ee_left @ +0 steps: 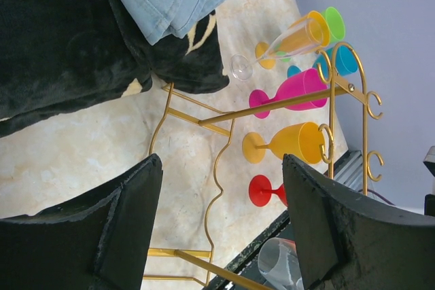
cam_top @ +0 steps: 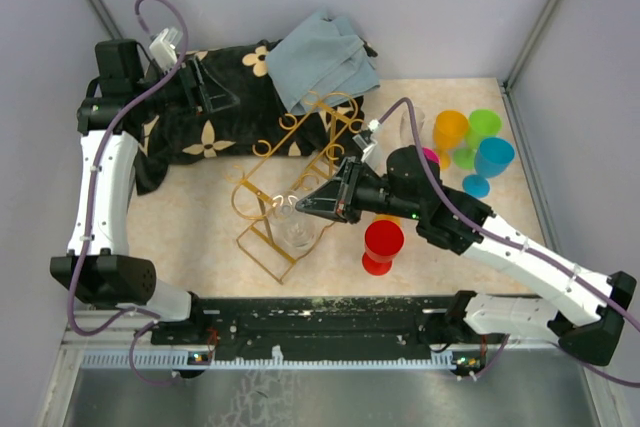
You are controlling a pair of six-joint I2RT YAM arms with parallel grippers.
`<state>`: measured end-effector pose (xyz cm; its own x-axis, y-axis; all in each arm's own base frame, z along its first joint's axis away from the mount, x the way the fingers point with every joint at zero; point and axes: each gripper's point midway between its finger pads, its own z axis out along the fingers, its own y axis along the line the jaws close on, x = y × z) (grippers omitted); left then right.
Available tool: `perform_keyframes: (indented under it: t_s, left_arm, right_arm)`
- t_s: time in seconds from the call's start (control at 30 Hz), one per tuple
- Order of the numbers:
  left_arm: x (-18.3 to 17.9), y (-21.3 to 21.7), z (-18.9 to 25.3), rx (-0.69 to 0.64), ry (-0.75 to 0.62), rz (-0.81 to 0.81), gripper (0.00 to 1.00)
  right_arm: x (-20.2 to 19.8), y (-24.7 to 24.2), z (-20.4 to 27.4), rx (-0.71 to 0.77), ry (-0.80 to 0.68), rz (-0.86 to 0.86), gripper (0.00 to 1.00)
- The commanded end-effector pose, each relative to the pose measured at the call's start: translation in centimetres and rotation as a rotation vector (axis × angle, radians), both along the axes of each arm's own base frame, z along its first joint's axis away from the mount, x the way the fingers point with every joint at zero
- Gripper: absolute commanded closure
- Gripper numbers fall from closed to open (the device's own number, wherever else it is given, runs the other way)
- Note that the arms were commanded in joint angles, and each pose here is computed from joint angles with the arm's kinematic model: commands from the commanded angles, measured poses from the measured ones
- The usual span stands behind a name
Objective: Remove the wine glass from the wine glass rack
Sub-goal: Pick up the wine glass from the wine rack.
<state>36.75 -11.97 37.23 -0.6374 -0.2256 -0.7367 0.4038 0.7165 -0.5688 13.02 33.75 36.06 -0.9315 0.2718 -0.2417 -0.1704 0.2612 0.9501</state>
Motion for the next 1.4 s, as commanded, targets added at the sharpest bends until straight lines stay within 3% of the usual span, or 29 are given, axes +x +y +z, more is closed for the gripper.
perform_keyframes:
  t_s: [0.0,1.37]
  left_arm:
    - [0.0,0.0,1.3,-0.008,-0.064,-0.013,0.23]
    - [0.2,0.0,0.5,-0.011,-0.049,-0.021,0.23]
  right_arm:
    - [-1.0,-0.6,3.5,0.104,-0.065,0.018,1.00]
    - [-1.4,-1.4,6.2,0.215,-0.102,0.007,1.00]
